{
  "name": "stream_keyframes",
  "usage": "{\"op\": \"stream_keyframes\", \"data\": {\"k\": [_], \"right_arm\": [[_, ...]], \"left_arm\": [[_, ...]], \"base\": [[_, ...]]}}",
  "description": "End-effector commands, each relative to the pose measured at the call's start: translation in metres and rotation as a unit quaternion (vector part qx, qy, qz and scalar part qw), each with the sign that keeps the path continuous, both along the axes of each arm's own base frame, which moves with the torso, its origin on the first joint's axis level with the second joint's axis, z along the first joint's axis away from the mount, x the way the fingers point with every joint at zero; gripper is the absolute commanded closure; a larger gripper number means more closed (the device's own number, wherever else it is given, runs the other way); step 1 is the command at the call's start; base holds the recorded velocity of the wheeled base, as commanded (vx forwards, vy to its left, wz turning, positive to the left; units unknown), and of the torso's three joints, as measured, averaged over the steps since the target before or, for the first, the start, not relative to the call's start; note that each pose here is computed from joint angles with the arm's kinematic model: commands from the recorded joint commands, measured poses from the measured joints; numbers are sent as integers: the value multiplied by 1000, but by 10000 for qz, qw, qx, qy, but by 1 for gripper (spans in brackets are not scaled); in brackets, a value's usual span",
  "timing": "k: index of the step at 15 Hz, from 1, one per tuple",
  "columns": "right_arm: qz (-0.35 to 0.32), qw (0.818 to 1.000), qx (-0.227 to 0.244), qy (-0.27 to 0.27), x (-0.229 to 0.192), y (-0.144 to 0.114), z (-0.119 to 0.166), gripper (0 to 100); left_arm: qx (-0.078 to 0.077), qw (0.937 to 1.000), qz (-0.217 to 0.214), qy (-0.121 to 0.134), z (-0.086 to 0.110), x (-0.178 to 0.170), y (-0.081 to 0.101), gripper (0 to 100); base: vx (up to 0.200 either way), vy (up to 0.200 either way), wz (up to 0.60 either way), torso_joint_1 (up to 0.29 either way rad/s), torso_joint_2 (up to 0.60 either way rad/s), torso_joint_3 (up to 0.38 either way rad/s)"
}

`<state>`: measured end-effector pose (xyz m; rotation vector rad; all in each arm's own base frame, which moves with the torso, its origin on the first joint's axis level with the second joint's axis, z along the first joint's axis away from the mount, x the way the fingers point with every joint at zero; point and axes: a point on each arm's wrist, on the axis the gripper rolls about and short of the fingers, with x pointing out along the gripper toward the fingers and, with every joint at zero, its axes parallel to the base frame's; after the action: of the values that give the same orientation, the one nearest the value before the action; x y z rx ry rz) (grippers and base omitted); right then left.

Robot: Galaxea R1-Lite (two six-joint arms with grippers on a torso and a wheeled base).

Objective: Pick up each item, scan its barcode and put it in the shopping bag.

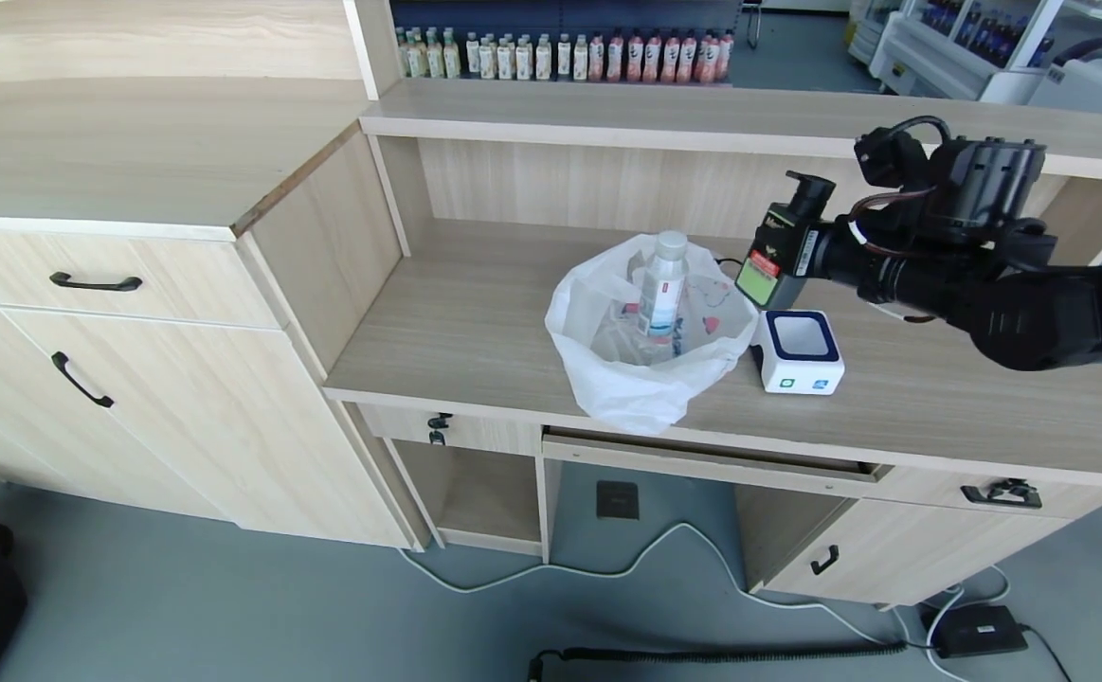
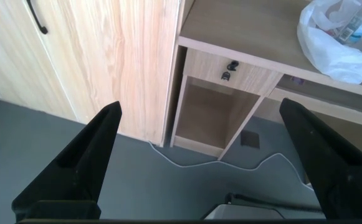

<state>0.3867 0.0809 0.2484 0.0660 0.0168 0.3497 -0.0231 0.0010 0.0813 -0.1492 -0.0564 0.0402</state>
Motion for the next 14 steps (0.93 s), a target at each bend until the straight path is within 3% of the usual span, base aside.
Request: {"op": "stream_keyframes", "data": {"k": [1,5,14], "right_arm": [[68,9993,-85,362,18,8,-47,100],[208,9991,-340,158,32,21,-90,100],[529,9981,-283,-132,66,41,-108,100]], "left_arm": [[-4,10000,1,-3,0,0,0,0],[-4,10000,1,-3,0,0,0,0],[-4,10000,1,-3,0,0,0,0]], "base": [[0,0,0,0,0,0],[0,0,0,0,0,0],[0,0,0,0,0,0]]}}
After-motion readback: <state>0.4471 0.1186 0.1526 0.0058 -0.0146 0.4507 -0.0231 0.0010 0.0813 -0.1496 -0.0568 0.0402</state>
